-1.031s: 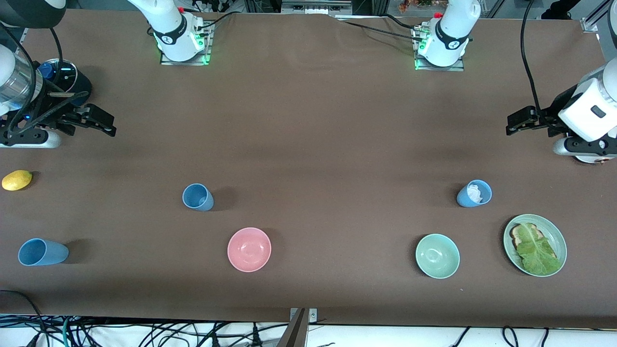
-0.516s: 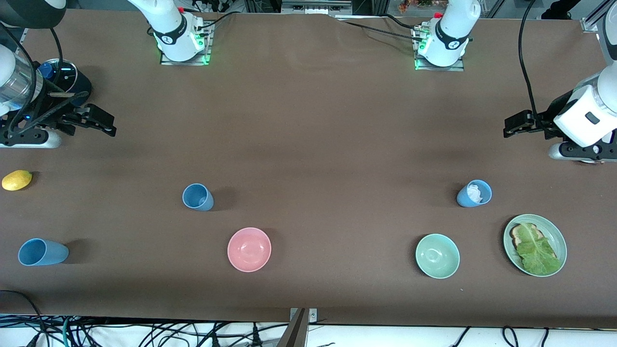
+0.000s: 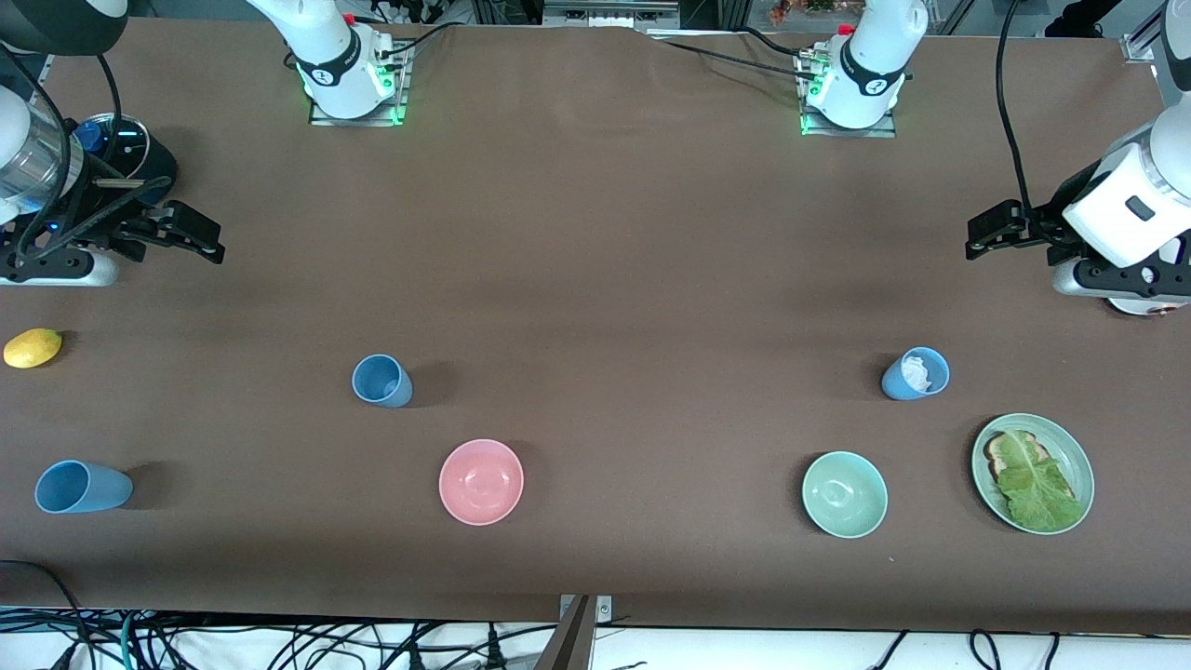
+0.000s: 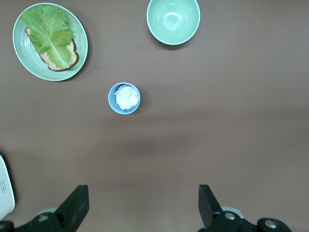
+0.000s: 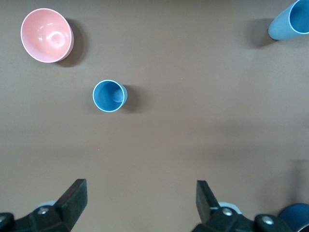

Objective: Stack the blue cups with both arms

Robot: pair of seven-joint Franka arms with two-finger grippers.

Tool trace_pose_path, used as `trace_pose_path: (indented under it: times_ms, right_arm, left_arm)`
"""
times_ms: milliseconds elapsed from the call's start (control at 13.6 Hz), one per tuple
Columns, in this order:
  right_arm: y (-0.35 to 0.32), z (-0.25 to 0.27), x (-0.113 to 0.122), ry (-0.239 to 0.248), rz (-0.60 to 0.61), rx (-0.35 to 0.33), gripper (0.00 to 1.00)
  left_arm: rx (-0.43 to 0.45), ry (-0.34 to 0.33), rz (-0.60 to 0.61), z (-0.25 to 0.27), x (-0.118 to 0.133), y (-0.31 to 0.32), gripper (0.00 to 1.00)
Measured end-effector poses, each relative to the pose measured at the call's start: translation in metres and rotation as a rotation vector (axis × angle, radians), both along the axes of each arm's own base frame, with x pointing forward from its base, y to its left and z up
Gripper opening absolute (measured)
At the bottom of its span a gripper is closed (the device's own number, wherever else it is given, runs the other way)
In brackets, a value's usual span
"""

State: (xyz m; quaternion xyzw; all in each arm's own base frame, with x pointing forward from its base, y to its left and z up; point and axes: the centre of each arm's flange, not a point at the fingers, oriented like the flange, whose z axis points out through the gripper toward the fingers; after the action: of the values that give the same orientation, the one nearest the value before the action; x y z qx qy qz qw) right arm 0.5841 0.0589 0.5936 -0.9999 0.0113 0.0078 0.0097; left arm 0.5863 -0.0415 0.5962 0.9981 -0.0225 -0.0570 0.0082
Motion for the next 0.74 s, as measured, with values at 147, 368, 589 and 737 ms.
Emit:
trace_pose_path:
  times_ms: [147,368,589,737]
  right_arm:
    - [0.0,0.0,0.0,0.0,0.0,0.0,1.0]
    - [0.0,0.0,0.0,0.0,0.0,0.0,1.0]
    - [0.0,-0.001,0.0,0.002,0.0,0.0,1.0]
    - [0.0,-0.002,0.0,0.004,0.0,0.0,1.0]
  left_arm:
    - [0.0,0.0,0.006,0.0,0.0,0.003,1.0]
    - [0.0,0.0,0.006,0.0,0.0,0.004,1.0]
    - [0.0,0.0,0.017,0.0,0.001,0.015,1.0]
    - [-0.005,0.003,-0.004,-0.002,0.002,0.031,1.0]
